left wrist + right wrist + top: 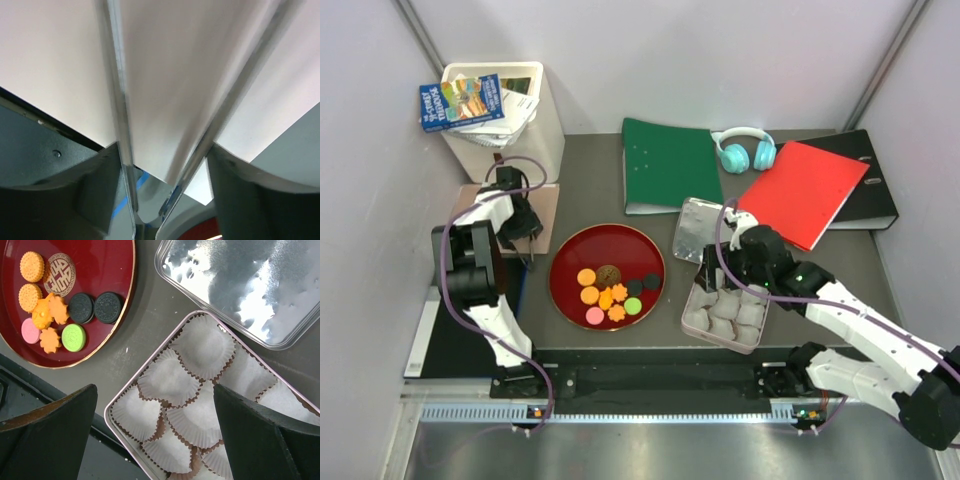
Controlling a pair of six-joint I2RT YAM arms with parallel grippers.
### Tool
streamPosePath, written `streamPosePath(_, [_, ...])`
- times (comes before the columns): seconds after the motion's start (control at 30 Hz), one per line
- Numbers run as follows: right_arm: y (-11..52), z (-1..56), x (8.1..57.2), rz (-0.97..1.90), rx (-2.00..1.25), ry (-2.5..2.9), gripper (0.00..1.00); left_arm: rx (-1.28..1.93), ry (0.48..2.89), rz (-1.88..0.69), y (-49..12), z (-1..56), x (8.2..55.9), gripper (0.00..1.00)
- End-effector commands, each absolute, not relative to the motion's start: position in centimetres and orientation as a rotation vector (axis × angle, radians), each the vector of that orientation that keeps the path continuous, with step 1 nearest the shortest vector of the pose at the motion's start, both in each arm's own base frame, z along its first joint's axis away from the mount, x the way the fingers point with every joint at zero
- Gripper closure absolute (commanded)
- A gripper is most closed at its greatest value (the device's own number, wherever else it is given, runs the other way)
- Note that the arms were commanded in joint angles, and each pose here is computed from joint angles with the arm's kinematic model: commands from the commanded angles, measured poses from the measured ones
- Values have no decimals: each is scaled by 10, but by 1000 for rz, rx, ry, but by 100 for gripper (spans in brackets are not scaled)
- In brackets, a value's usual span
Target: Pack the cookies
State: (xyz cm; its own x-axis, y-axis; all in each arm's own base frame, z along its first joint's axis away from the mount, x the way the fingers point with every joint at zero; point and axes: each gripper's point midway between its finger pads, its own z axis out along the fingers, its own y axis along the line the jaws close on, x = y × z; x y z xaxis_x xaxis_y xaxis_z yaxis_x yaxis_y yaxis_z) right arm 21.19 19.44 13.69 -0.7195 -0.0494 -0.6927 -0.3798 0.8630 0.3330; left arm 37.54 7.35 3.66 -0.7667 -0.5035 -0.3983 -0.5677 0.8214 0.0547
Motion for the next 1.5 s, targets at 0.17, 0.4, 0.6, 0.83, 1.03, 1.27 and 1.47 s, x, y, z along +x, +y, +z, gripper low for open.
streamPosePath(0.17, [208,161,222,647,-322,2258,1,-812,2574,205,69,61,364,46])
streamPosePath(0.4, [211,166,220,669,-333,2255,1,-638,2501,224,36,125,349,56])
streamPosePath(0.6, [212,175,222,673,-345,2237,1,-424,2454,155,-23,177,325,55])
streamPosePath(0.83, [213,184,223,675,-358,2216,1,-331,2454,-16,-69,199,281,59])
streamPosePath(1.03, [204,197,227,628,-344,2178,1,-160,2430,-207,-103,210,247,58])
streamPosePath(1.27, [197,201,223,609,-335,2165,1,142,2504,-257,-162,191,210,57])
streamPosePath(1.47, [187,201,219,585,-307,2157,1,395,2524,-156,-211,177,190,55])
